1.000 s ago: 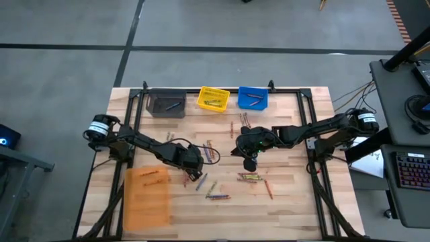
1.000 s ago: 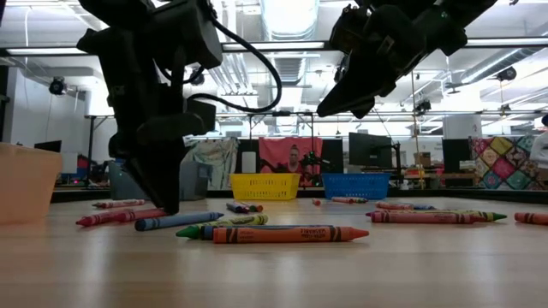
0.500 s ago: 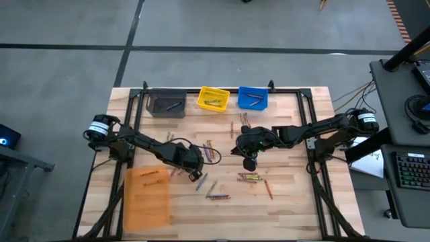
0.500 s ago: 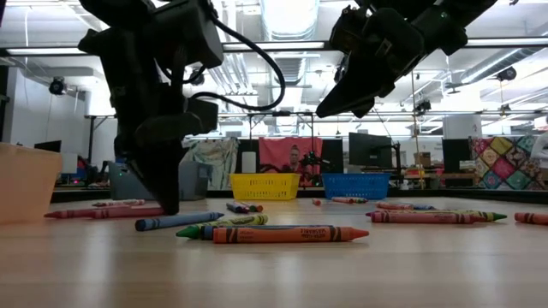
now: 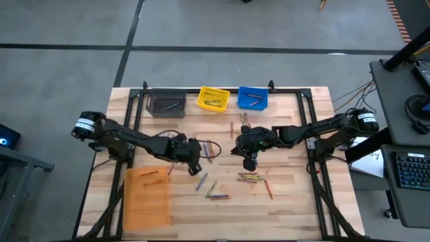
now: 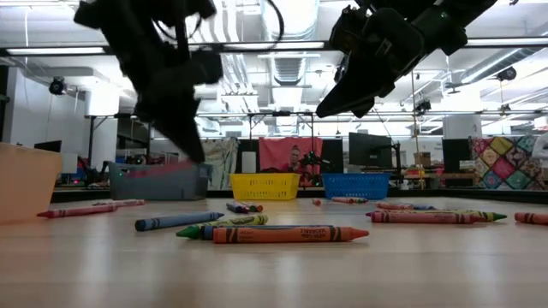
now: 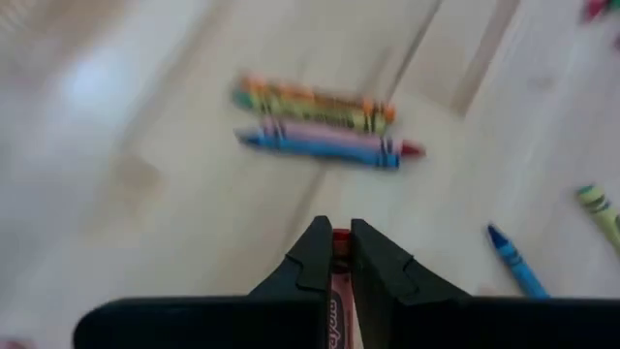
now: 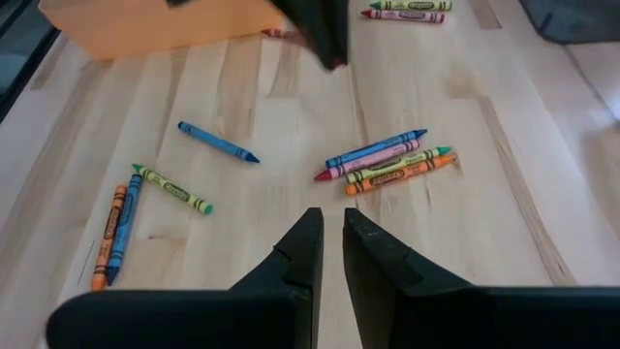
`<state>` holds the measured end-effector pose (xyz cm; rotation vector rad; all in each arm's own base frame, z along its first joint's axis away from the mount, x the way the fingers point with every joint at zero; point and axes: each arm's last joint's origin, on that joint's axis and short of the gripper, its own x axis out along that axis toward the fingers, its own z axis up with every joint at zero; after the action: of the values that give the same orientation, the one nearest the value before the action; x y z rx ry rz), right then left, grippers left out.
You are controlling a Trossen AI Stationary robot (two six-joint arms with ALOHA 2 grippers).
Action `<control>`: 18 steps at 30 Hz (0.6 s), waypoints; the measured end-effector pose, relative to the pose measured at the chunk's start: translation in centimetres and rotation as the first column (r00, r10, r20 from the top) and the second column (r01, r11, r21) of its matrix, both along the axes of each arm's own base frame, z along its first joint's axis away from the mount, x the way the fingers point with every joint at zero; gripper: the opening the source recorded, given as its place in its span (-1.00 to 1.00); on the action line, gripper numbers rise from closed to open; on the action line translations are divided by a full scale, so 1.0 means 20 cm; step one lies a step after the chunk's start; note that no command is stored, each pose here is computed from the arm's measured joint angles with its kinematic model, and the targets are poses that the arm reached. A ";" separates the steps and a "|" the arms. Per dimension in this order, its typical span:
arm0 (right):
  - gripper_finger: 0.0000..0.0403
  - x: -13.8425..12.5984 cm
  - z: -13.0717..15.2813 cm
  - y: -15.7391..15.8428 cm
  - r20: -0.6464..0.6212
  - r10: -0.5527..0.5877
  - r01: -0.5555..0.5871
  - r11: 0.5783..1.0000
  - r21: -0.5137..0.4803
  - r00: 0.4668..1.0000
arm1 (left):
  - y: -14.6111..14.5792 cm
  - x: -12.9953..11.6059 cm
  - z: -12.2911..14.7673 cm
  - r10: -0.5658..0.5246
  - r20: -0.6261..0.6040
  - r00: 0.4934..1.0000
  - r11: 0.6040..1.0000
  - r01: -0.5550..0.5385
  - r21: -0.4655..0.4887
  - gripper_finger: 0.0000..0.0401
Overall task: Sort crayons
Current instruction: Put the red crayon into the blue bin
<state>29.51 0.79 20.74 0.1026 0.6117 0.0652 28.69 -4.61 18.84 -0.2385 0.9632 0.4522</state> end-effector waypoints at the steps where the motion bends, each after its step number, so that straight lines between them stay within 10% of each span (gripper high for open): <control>1: -0.83 0.00 0.00 0.00 0.005 0.001 -0.001 1.000 -0.002 1.000 | 0.00 -0.01 0.03 -0.017 0.023 1.000 1.000 0.016 0.025 -1.00; 8: -0.83 0.03 0.05 0.00 0.123 0.019 -0.016 0.999 -0.028 0.992 | 0.02 -0.03 0.35 -0.249 0.328 0.911 0.959 0.186 0.212 -1.00; 18: -0.83 0.08 0.17 -0.01 0.386 0.038 0.024 0.988 -0.154 0.922 | 0.13 -0.09 0.63 -0.536 0.659 0.528 0.839 0.241 0.488 -1.00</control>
<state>31.03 0.63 24.17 -0.0652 0.2168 0.0425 26.80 -2.09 31.39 0.1211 0.0281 0.0406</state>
